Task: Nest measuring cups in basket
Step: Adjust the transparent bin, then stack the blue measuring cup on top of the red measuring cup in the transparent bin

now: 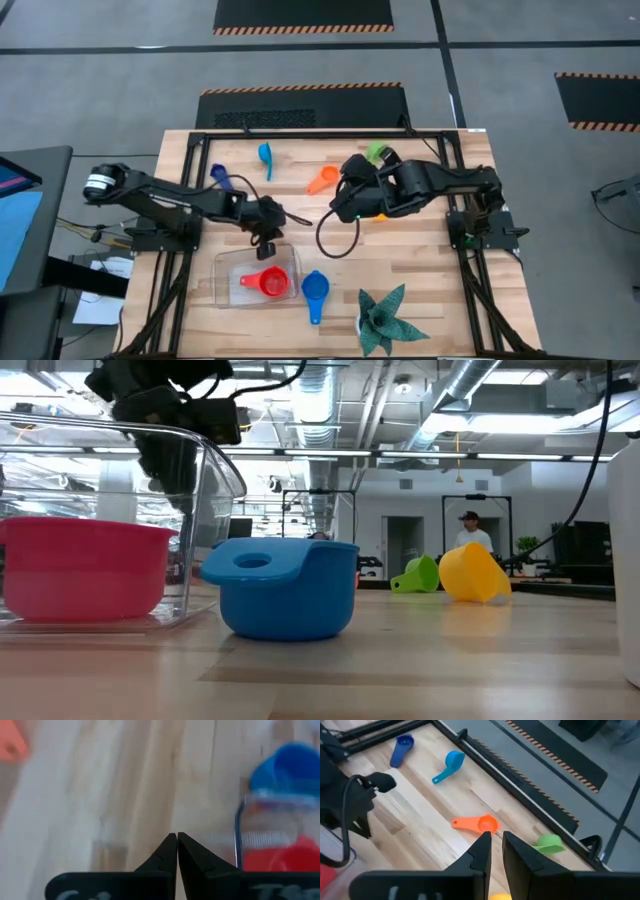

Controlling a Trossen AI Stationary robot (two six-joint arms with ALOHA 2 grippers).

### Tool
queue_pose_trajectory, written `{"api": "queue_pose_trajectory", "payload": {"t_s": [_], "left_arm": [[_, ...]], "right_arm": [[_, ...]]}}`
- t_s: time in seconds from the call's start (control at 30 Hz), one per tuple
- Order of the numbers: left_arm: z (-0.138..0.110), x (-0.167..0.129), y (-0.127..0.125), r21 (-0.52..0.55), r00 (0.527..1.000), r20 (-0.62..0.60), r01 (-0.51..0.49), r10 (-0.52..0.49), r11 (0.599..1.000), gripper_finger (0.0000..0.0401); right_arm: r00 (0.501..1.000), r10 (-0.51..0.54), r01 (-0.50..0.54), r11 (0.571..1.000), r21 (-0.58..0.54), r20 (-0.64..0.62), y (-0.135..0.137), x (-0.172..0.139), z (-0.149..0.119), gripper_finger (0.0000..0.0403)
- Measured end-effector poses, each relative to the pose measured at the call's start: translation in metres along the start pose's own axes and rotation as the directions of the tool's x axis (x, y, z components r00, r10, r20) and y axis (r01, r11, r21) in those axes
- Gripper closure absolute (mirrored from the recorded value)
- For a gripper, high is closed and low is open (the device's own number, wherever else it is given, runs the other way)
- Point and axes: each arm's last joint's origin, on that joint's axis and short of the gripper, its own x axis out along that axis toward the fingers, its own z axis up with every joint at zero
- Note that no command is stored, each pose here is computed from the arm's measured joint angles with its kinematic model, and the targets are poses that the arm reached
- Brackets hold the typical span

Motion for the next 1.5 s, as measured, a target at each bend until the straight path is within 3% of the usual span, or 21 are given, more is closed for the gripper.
{"api": "queue_pose_trajectory", "payload": {"t_s": [0.4, 0.6, 0.77, 0.93, 1.13, 1.4, 1.5], "left_arm": [[-0.004, 0.005, -0.02, 0.011, 0.998, -0.033, 0.055, -0.054, 0.998, 0.0401], [-0.001, 0.004, -0.012, 0.0, 0.997, 0.012, -0.08, 0.08, 0.997, 0.0401], [0.012, -0.004, -0.006, -0.012, 0.993, 0.022, -0.114, 0.115, 0.993, 0.0401], [0.022, -0.023, -0.005, 0.068, 0.983, -0.081, -0.157, 0.162, 0.985, 0.0401], [0.012, -0.035, -0.004, 0.097, 0.942, -0.254, -0.199, 0.217, 0.975, 0.0401], [-0.011, -0.041, -0.001, 0.109, 0.855, -0.425, -0.277, 0.297, 0.955, 0.0401], [-0.017, -0.051, 0.0, 0.124, 0.824, -0.448, -0.326, 0.346, 0.937, 0.0401]], "right_arm": [[1.0, 0.002, -0.002, 0.999, -0.042, 0.0, 0.003, 0.0, -0.001, 0.0333], [1.0, 0.004, -0.004, 0.999, -0.042, 0.0, 0.003, 0.0, -0.001, 0.0333], [1.0, 0.019, -0.019, 0.999, -0.051, -0.015, 0.003, 0.0, -0.002, 0.0333], [1.0, 0.021, -0.022, 0.998, -0.057, -0.018, 0.003, 0.0, -0.002, 0.0333], [1.0, 0.011, -0.012, 0.998, -0.061, -0.022, 0.003, 0.003, -0.002, 0.0333], [0.985, -0.113, 0.097, 0.987, -0.127, -0.131, 0.006, 0.045, -0.023, 0.0333], [0.965, -0.106, 0.073, 0.987, -0.143, -0.239, 0.006, 0.062, -0.033, 0.0333]]}}
